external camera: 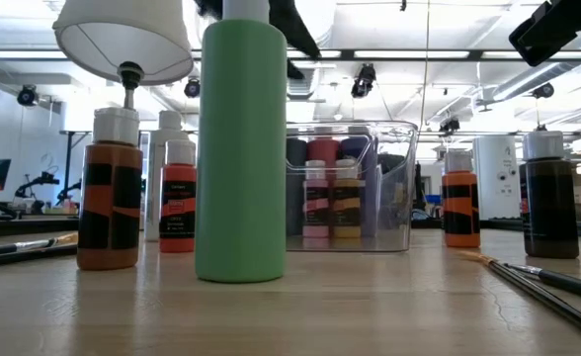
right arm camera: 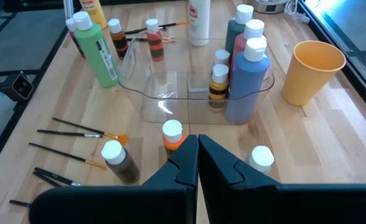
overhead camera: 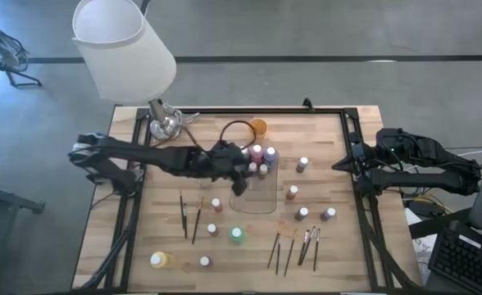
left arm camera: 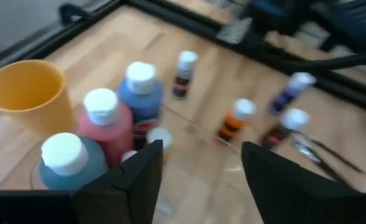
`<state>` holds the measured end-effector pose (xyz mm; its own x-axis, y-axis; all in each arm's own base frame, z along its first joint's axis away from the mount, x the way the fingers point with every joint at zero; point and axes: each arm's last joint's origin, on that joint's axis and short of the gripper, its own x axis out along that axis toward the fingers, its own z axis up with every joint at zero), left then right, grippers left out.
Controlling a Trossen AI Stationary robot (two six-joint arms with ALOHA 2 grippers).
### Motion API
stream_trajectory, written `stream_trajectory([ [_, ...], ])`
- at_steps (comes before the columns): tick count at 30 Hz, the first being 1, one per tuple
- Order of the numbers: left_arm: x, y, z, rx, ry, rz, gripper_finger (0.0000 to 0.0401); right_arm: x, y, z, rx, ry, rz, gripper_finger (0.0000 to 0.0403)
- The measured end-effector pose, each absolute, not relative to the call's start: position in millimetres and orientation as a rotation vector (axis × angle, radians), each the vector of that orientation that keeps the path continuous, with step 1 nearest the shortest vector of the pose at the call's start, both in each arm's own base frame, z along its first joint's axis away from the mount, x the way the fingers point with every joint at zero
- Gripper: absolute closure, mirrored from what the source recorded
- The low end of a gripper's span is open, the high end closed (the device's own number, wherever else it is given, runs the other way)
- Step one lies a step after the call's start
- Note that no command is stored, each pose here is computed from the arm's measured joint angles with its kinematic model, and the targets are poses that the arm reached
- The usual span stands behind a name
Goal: Pick & Place Paint Supplies
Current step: Put the red paint bottle into the transparent bin
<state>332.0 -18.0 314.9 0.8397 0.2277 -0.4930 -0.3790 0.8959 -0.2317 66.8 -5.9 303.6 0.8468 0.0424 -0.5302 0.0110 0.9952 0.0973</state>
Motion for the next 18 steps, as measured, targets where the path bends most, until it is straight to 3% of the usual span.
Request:
stream_trajectory([
  [10, 266.2, -63.1, 372.3, -0.272, 0.367, 0.13, 0.0179, 66.9, -5.9, 303.6, 0.098, 0.561, 0.017, 0.0394],
  [18, 227.3, -108.1, 390.9, -0.154, 0.307, -0.048, 0.0179, 66.9, -5.9, 303.6, 0.098, 0.561, 0.016, 0.0394],
])
